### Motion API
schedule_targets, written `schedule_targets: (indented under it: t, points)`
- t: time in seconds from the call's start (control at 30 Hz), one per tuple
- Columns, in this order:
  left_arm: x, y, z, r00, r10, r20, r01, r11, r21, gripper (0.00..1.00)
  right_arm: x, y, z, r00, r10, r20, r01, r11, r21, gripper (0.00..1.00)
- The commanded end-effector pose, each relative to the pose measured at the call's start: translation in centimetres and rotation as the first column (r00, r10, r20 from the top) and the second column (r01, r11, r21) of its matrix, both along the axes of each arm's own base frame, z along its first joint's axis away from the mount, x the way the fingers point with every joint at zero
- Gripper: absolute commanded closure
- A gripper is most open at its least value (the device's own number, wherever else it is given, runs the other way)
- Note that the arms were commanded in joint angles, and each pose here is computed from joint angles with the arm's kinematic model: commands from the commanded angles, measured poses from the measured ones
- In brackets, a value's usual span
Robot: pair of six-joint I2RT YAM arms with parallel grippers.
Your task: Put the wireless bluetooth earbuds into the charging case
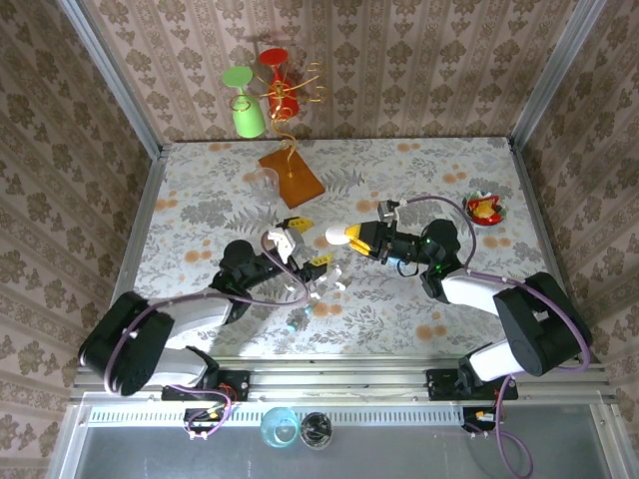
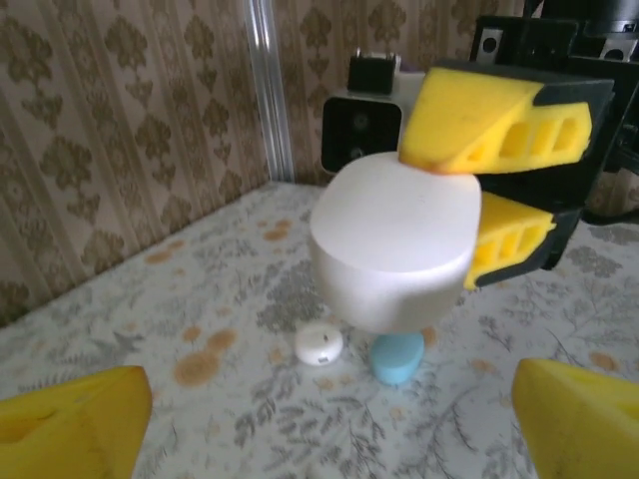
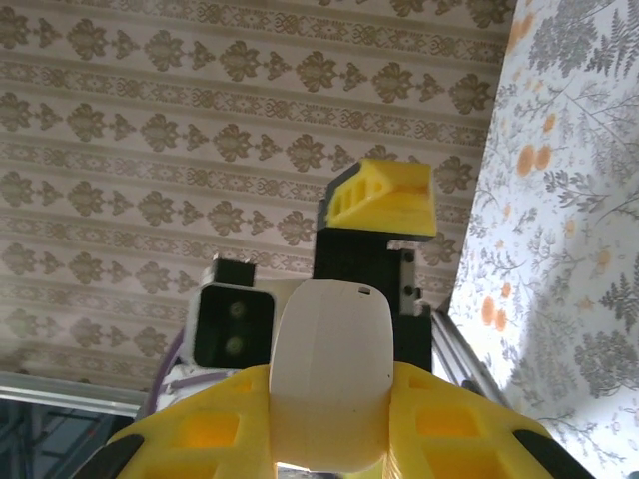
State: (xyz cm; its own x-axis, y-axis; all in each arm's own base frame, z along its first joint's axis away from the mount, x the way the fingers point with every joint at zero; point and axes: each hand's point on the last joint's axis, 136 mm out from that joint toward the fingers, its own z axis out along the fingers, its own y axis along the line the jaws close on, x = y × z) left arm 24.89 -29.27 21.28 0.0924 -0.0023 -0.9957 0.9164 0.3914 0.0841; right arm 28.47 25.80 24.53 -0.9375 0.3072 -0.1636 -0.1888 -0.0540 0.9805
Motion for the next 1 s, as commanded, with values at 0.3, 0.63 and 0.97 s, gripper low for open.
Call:
schedule_targets:
  t: [0.3, 0.63, 0.97]
  points:
    - [-1.0, -2.6, 3.6, 0.971, -0.203, 0.126, 0.214, 0.974, -0.081, 0.25, -0.9, -0.3, 2.2, 1.0, 0.006, 0.003, -0.006, 0.997, 0.082, 0.99]
    - [-1.2, -4.0, 4.2, 0.951, -0.293, 0.103, 0.302, 0.949, -0.093, 0.38, -0.7, -0.2, 3.0, 1.0, -0.002, 0.02, 0.0, 0.996, 0.095, 1.0]
    - [-1.5, -4.1, 4.6, 0.947, -0.303, 0.103, 0.313, 0.944, -0.1, 0.54, -0.4, -0.1, 2.4, 1.0, -0.001, 0.008, 0.001, 0.996, 0.085, 1.0]
